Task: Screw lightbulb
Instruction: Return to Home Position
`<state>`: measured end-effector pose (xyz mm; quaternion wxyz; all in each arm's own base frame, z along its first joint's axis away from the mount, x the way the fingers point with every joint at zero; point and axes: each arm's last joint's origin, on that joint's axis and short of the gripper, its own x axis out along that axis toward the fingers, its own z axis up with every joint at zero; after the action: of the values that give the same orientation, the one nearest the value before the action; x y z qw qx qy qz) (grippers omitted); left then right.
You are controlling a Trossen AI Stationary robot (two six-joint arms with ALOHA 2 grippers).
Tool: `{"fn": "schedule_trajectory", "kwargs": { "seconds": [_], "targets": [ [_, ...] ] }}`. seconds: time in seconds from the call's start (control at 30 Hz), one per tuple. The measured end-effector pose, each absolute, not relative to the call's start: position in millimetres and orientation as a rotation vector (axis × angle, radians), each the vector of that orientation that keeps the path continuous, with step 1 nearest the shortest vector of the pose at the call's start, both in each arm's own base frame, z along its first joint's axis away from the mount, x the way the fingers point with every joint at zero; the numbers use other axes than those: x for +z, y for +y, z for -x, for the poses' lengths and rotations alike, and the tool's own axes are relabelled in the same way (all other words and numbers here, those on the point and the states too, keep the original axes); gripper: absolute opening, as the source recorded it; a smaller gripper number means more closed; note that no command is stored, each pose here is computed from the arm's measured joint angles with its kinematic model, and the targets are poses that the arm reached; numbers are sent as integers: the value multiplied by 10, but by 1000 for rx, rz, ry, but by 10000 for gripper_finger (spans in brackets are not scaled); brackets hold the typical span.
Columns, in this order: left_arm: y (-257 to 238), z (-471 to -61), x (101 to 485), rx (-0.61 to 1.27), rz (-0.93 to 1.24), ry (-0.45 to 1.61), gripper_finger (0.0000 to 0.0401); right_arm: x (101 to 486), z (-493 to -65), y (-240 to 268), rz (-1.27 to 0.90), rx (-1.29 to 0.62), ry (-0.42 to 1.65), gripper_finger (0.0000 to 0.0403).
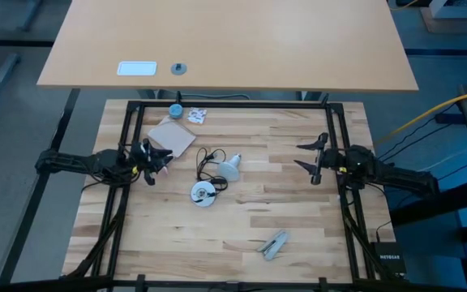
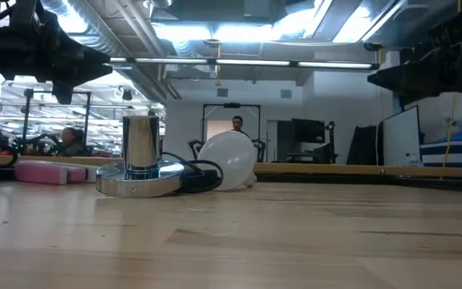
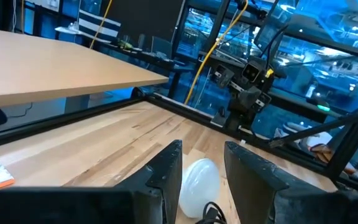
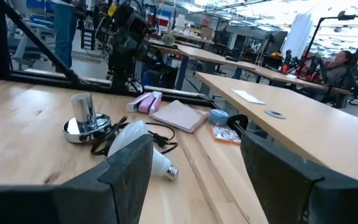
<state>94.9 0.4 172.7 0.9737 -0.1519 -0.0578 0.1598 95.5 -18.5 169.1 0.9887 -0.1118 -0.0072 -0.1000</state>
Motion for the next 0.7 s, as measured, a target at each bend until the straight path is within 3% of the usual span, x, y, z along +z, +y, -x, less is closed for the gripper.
{"fn": "schedule_trajectory", "kwargs": {
  "seconds": [0.7],
  "targets": [
    [3, -950, 1726, 322, 306, -115, 111, 1676, -956, -186, 223, -199, -1, 250]
  ]
}}
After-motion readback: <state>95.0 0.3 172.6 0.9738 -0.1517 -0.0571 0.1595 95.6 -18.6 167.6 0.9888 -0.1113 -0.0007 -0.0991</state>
